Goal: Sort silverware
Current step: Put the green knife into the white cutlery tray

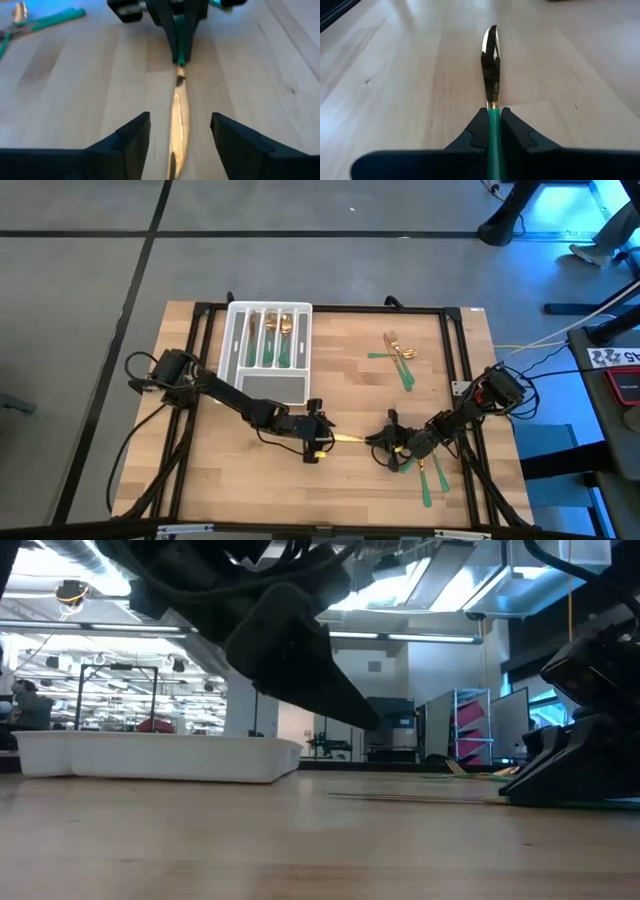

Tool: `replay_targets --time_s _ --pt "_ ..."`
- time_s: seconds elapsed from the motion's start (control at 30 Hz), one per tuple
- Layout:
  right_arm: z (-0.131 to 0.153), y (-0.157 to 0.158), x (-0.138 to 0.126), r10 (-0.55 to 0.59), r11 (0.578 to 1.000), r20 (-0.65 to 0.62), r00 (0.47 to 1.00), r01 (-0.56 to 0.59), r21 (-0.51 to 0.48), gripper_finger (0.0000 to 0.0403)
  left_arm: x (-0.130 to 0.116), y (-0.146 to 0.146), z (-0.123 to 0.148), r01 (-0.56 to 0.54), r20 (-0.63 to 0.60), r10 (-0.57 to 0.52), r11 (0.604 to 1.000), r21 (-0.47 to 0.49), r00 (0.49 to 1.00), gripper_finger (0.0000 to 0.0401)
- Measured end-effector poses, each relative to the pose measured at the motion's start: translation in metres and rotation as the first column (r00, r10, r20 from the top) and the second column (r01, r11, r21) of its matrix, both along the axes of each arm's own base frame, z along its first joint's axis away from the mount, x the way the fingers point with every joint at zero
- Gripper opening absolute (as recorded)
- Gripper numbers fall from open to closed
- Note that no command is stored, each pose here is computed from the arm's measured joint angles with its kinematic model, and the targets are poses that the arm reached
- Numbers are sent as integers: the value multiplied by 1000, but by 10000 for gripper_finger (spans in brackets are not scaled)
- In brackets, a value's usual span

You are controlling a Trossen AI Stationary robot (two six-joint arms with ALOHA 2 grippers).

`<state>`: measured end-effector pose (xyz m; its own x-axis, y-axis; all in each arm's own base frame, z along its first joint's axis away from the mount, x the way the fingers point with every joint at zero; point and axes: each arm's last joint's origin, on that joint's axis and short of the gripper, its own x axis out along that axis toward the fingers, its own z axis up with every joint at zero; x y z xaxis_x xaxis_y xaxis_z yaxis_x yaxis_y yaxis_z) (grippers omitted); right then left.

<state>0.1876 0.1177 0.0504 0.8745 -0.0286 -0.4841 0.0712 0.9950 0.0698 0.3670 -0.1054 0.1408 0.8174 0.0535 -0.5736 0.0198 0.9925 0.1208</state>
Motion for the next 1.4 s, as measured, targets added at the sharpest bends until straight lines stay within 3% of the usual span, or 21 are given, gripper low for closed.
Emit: replay_targets --time_s 0.2,0.5,0.8,1.0,1.17,1.4 --pt "3 -2 2 -44 998 54 998 46 -43 25 -4 -12 1 19 8 -19 1000 6 1000 226" --pt "13 1 6 -31 997 151 988 41 -64 2 -6 -21 2 13 24 -14 1000 18 1000 228" --pt "19 2 8 -31 998 202 979 39 -38 45 -6 -20 3 11 28 -12 1000 16 1000 228" --pt "18 4 8 19 999 183 983 -12 -40 130 -6 -20 3 8 29 -8 1000 11 1000 228" --pt "11 3 5 49 999 88 995 -48 -18 193 -6 -20 3 -2 28 2 1000 -3 1000 228" --pt "1 0 2 -64 998 -31 998 64 26 190 -6 -20 3 -4 26 4 1000 -4 1000 228"
